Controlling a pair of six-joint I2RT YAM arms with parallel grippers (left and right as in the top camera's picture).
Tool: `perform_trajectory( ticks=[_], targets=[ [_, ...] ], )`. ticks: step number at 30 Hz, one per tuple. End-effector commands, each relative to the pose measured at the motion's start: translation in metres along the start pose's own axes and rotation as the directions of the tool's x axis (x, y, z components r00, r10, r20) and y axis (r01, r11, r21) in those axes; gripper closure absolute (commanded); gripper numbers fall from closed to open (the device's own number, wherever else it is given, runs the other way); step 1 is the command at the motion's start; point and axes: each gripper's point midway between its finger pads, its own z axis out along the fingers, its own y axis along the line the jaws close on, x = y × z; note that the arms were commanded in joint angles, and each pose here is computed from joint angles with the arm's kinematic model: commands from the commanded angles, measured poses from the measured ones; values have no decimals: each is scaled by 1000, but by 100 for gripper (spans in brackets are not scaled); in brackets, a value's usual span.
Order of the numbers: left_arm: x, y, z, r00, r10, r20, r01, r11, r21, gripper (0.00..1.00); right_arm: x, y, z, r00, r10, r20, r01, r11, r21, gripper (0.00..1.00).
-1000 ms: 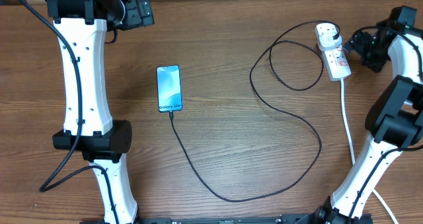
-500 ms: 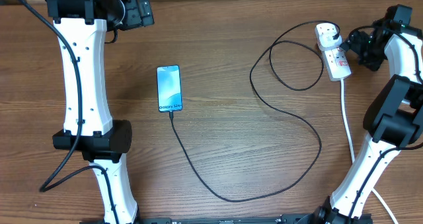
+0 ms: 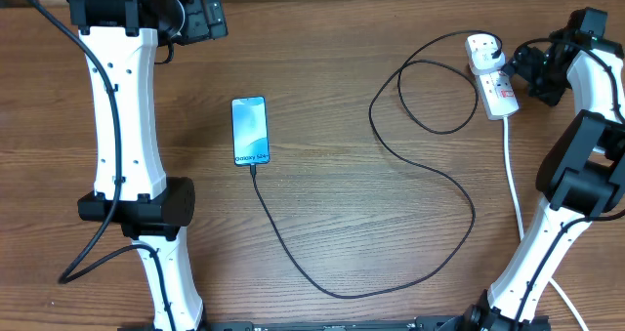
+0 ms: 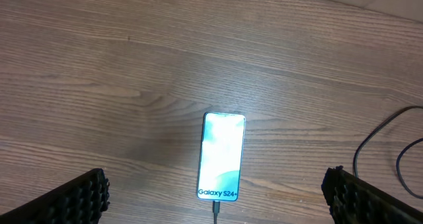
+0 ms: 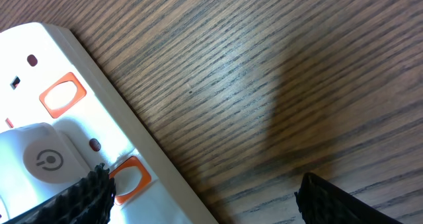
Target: Plug charger to phone and switch on socket
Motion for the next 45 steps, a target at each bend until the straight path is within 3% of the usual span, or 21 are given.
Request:
perform_trajectory(
  ticks=[1,45],
  targets=[
    [-3,5,-7,1000,-5,22,5,1000,-11,0,13,11,12,999,-18,-41,17,1000,-25,12],
    [-3,5,-7,1000,-5,22,5,1000,-11,1,51,31,52,986,-55,-154,51,998,-31,12]
  ],
)
